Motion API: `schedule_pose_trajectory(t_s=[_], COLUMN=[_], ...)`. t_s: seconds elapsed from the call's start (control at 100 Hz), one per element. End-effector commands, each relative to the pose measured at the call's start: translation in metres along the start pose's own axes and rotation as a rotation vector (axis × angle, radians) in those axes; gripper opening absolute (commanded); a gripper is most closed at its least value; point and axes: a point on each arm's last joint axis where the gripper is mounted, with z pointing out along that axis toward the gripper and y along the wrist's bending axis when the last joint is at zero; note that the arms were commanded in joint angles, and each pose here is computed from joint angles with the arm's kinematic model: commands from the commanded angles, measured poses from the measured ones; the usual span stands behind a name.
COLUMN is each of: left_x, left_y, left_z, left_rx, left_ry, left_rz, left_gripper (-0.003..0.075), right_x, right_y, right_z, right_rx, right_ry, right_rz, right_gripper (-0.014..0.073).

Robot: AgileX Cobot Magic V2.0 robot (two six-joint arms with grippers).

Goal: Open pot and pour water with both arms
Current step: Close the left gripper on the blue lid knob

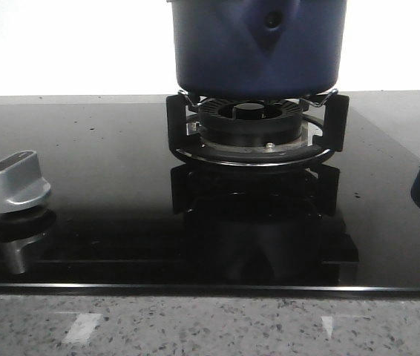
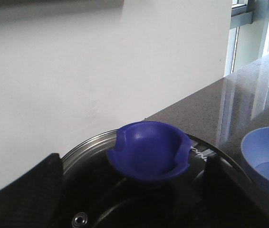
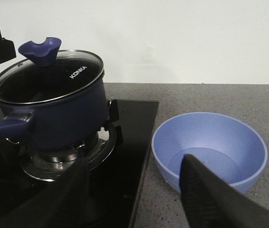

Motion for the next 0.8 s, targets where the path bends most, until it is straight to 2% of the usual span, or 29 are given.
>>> schedule_pose_trajectory(t_s=[0.0, 0.25, 0.37, 0.44, 0.59, 0.7, 0.79], left_x=[-0.030, -0.034, -0.034, -0.034, -0.031, -0.028, -0.027], left_y=[-0.001, -0.002, -0.003, -0.004, -0.007, 0.005, 0.018], left_z=[-0.010, -0.010, -0.010, -0.011, -0.012, -0.014, -0.016], left_rx=[0.019, 0.038, 0.056, 0.087, 0.202, 0.215, 0.186], left_ry=[-0.151, -0.205, -0.206, -0.203, -0.170, -0.143, -0.139], left_rz=[-0.016, -0.015, -0.074, -0.115, -0.102, -0.158, -0.141], left_gripper=[0.0544, 0.0512, 0.0491, 0.0491, 0.0491, 0.0491, 0.0491], right_x=[-0.015, -0.015, -0.015, -0.015, -0.014, -0.013, -0.012], right_y=[-0.001, -0.001, -0.001, -0.001, -0.001, 0.000, 0.000], right_z=[-0.001, -0.001, -0.001, -0.001, -0.001, -0.001, 0.000], right_rx=[0.011, 0.010, 0.010, 0.009, 0.009, 0.005, 0.001], right_ry=[-0.080, -0.077, -0.077, -0.074, -0.072, -0.061, -0.045], right_rz=[-0.001, -0.001, -0.001, -0.001, -0.001, -0.001, -0.001], right_gripper=[0.0384, 0.0384, 0.0384, 0.0384, 0.0384, 0.0384, 0.0384])
